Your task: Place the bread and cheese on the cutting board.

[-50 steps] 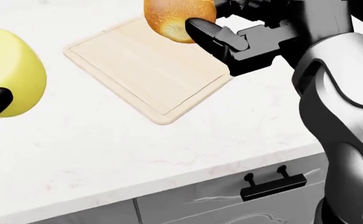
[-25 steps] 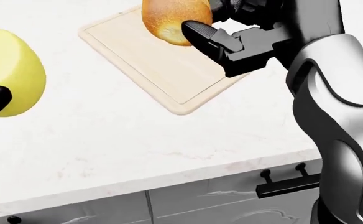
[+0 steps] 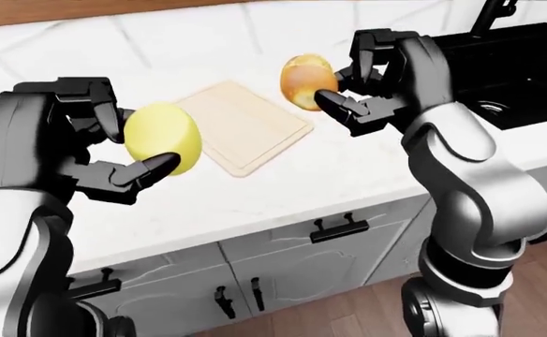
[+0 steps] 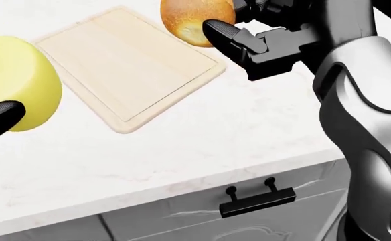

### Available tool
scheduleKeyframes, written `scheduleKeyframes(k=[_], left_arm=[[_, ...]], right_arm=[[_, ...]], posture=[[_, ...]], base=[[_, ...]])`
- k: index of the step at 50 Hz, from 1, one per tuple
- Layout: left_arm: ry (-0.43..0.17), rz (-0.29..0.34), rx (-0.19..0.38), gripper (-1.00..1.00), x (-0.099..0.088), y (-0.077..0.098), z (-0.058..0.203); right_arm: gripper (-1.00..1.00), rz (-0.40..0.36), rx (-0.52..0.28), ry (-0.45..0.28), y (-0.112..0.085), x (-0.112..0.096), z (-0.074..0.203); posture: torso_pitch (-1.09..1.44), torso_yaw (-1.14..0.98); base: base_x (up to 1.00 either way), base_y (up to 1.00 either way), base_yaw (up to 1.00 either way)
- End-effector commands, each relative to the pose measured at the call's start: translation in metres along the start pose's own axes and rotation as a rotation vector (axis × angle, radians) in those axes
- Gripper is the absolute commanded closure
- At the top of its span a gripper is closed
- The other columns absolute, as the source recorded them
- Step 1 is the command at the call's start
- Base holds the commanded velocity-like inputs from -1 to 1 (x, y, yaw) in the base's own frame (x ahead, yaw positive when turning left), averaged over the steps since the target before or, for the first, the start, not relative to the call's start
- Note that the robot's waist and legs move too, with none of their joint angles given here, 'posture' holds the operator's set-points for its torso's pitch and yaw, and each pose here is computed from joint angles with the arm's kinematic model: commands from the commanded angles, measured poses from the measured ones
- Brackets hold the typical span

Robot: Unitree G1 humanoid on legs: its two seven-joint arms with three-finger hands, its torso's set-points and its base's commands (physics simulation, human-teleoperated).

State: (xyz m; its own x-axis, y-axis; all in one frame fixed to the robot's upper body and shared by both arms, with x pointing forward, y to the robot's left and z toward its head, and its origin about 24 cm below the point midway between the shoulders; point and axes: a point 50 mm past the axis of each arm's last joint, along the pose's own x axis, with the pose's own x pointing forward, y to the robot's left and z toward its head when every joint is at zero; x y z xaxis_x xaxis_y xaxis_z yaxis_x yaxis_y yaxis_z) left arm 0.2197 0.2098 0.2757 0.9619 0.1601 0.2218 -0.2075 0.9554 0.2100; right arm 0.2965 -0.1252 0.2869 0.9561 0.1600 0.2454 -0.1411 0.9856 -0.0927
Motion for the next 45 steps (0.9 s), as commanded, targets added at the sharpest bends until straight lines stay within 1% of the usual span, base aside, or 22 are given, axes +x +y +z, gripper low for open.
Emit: scheduleKeyframes(k=[1,12,24,30,35,38,45], left_arm=[[-0.081,0.054,0.01,1.0,-0.0029,0.0073,0.0124],[-0.081,0.057,0.005,1.0,-0.0039,0.0079,0.0106],[-0.079,0.059,0.005,1.0,-0.0034,0.0088,0.0087],[-0.082,0.058,0.005,1.0,-0.0032,0.0089,0.0123],[-0.084,0.059,0.005,1.0,-0.003,0.0088,0.0138],[-0.079,0.056,0.004,1.0,-0.0041,0.0062,0.0094],[-0.079,0.061,0.002,1.0,-0.0037,0.0081,0.0094]], right_arm=[[1.0,0.021,-0.005,-0.109,0.0044,-0.0031,0.0189],[1.0,0.035,-0.012,-0.096,0.0059,-0.0025,0.0171],[1.0,0.038,-0.015,-0.096,0.0065,-0.003,0.0179],[1.0,0.044,-0.013,-0.095,0.0077,-0.0022,0.0162],[1.0,0.049,-0.011,-0.104,0.0083,-0.0028,0.0177],[1.0,0.048,-0.014,-0.104,0.0078,-0.0033,0.0184],[1.0,0.062,-0.021,-0.101,0.0113,-0.0027,0.0185]], posture=[[0.0,0.0],[0.0,0.0],[0.0,0.0],[0.0,0.0],[0.0,0.0],[0.0,0.0],[0.0,0.0]], base=[[0.0,0.0,0.0],[0.05,0.0,0.0],[0.31,0.0,0.0],[0.34,0.0,0.0],[0.0,0.0,0.0],[0.0,0.0,0.0],[0.0,0.0,0.0]])
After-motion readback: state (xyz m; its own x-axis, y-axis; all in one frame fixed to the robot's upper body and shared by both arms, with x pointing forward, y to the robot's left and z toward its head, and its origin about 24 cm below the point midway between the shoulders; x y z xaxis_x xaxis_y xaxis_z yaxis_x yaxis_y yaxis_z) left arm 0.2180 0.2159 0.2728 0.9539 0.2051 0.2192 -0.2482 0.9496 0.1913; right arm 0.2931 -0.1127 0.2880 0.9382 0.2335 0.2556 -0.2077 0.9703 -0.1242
